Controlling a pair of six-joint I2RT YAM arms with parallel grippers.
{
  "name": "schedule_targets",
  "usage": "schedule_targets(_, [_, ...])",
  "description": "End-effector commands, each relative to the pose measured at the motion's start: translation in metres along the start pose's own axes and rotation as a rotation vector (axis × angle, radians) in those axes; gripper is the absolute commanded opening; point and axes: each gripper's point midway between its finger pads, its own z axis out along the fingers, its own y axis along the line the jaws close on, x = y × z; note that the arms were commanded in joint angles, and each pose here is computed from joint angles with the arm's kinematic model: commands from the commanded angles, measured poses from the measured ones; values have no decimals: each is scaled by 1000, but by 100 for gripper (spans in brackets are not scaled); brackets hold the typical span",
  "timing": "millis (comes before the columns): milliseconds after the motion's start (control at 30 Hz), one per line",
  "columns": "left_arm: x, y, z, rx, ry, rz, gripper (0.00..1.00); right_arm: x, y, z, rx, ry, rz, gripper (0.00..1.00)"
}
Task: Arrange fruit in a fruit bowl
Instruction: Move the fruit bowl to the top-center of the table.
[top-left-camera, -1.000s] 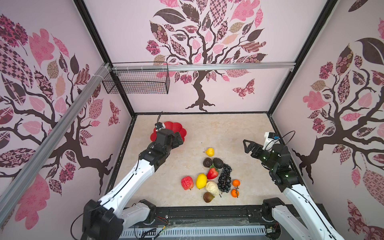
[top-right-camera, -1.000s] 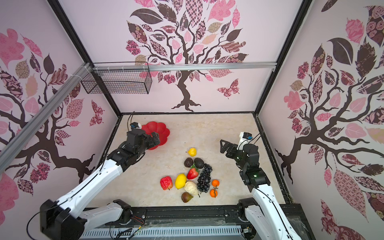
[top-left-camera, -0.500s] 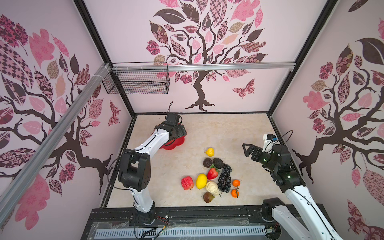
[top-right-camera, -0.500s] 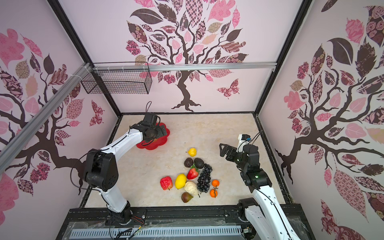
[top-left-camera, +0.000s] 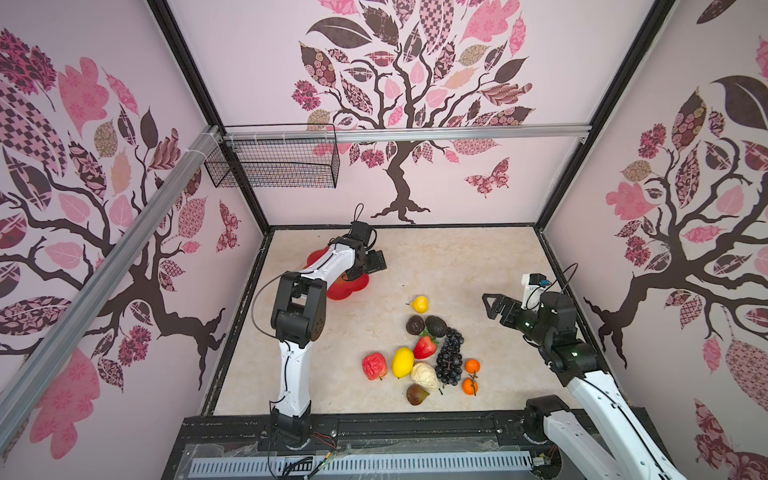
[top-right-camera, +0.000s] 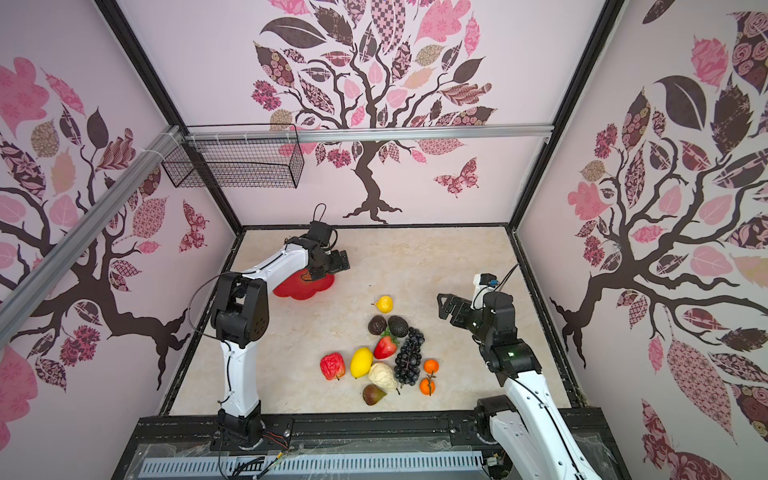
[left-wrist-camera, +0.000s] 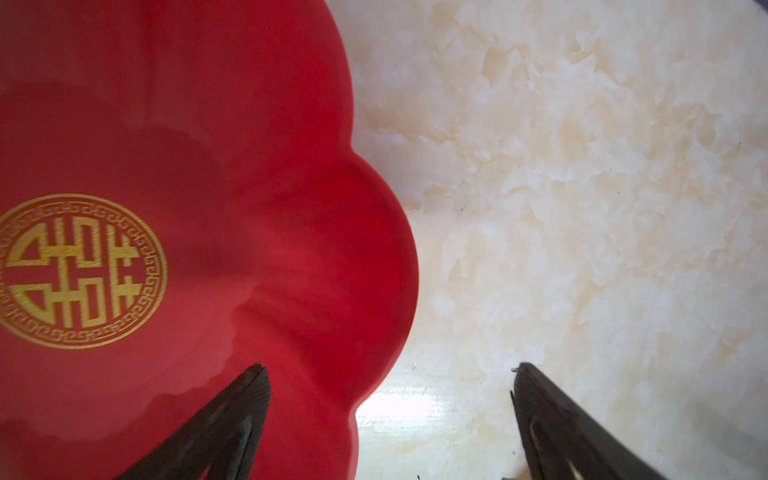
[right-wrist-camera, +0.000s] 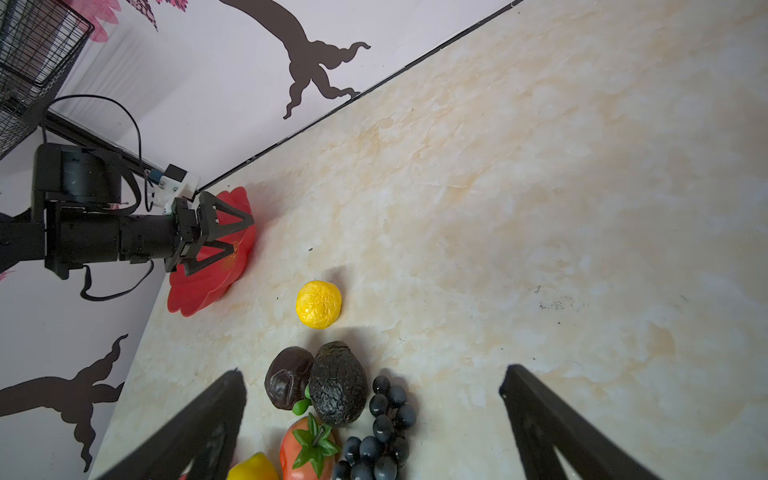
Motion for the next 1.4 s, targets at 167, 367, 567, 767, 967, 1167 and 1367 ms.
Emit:
schedule_targets(167, [9,-37,13,14,56,114,91,5,0,1,-7,20,10,100])
schedule_targets(367, [20,-73,8,66,57,149,89,5,-2,0,5,22,9,100])
schedule_targets(567, [57,-101,10,138,103,165,88,2,-3,-2,22,12,-4,100])
schedule_targets(767, [86,-125,1,187,113,195,87,2,-3,-2,20,14,-4,100])
schedule_targets(967, [105,-148,-19,242,115,241,87,7,-3,3,8,27,16,100])
schedule_targets(1167, [97,-137,-59,270,57,232,87,6,0,10,-6,43,22,100])
schedule_targets(1367, [21,-34,-114,122,-172,36,93,0,14,32,-72,78,60,100])
